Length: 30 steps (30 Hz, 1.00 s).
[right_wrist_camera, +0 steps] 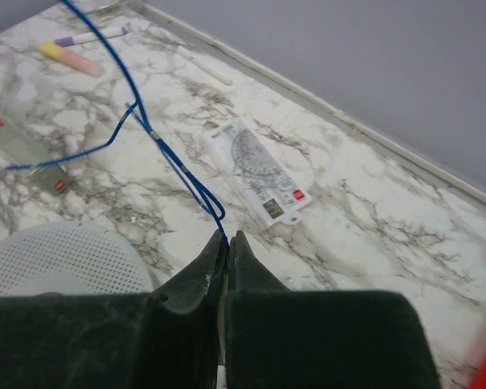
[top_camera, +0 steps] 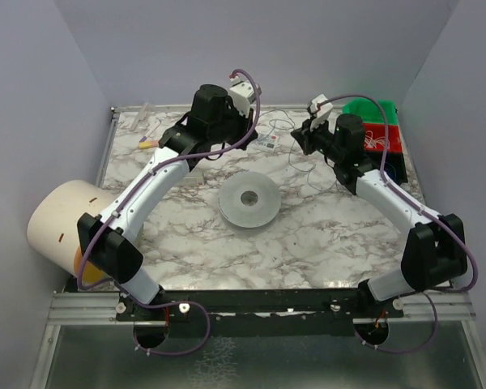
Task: Wrap the cables
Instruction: Adjust the cable at the center of the board.
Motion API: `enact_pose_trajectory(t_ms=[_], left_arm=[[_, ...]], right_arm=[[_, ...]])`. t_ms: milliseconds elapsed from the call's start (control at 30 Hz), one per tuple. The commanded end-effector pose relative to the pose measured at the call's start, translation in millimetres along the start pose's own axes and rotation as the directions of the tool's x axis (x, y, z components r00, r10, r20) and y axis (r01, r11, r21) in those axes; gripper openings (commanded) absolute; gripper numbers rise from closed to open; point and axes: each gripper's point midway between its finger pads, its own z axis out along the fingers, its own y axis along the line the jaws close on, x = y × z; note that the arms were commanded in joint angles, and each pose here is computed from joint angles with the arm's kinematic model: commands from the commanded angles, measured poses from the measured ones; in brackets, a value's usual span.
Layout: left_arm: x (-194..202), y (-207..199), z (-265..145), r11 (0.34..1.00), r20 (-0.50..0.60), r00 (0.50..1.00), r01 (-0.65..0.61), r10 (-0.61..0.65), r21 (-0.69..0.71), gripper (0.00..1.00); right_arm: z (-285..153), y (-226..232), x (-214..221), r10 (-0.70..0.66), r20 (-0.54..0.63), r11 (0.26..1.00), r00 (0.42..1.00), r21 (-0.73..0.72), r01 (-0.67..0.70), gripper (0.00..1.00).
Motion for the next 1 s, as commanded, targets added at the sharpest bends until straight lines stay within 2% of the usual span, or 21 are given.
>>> enact_pose_trajectory(t_ms=[0,67,233,300,367,433,533,700,867,900,933,967], left_arm=[[9.9,-12.6,-10.8,0.997,-0.075,0.997,-0.009,0.015,0.077,0.0],[16.0,-12.5,-10.3,0.996,-0.108,0.994,-0.013,0.022,0.083,0.0],[22.3,4.5,-13.4,0.999,-0.15,0.988,-0.05,0.049,-0.004,0.0],[17.2,17.6,-16.0,0.995,-0.138,0.989,-0.061,0.049,-0.084,0.0],[6.6,36.2,-20.8,0.978,-0.109,0.993,-0.066,0.045,-0.2,0.0],[-6.4,57.7,-28.5,0.942,-0.071,0.997,-0.065,0.044,-0.33,0.0],[-24.5,84.9,-42.9,0.883,-0.023,0.998,-0.055,0.05,-0.467,0.0],[-48.1,110.6,-61.7,0.834,0.051,0.998,-0.002,0.036,-0.552,0.0],[-37.5,135.7,-71.5,0.758,0.022,1.0,-0.002,0.021,-0.652,0.0],[-31.9,141.8,-73.6,0.737,0.004,1.0,-0.01,0.018,-0.676,0.0],[-25.8,146.6,-74.5,0.721,-0.014,1.0,-0.019,0.012,-0.693,0.0],[-19.7,150.6,-75.2,0.704,-0.031,0.999,-0.027,0.006,-0.71,0.0]], right_arm=[[-15.3,-39.5,-28.2,-0.059,0.048,0.972,0.997,0.23,0.047,0.01],[-15.9,-41.9,-30.6,-0.057,0.05,0.969,0.997,0.243,0.044,0.0],[-15.9,-45.1,-35.1,-0.05,0.037,0.966,0.998,0.255,0.039,0.0],[-13.8,-31.3,-33.4,-0.07,0.01,0.983,0.998,0.169,0.067,0.01],[-16.0,-4.3,-27.8,-0.102,-0.027,0.995,0.994,0.007,0.102,0.01],[-25.9,24.8,-17.4,-0.133,-0.063,0.98,0.989,-0.16,0.122,0.01],[-46.8,56.5,-4.5,-0.15,-0.097,0.941,0.984,-0.319,0.112,0.01],[-71.5,77.0,13.6,-0.226,-0.151,0.888,0.962,-0.438,0.14,0.0],[-92.4,84.2,-2.4,-0.272,-0.068,0.876,0.96,-0.431,0.217,0.01],[-96.4,85.2,-11.0,-0.274,-0.04,0.877,0.961,-0.42,0.233,0.04],[-99.5,85.8,-19.1,-0.271,-0.015,0.881,0.962,-0.407,0.242,0.16],[-105.5,86.8,-32.6,-0.274,0.025,0.883,0.961,-0.389,0.262,0.33]])
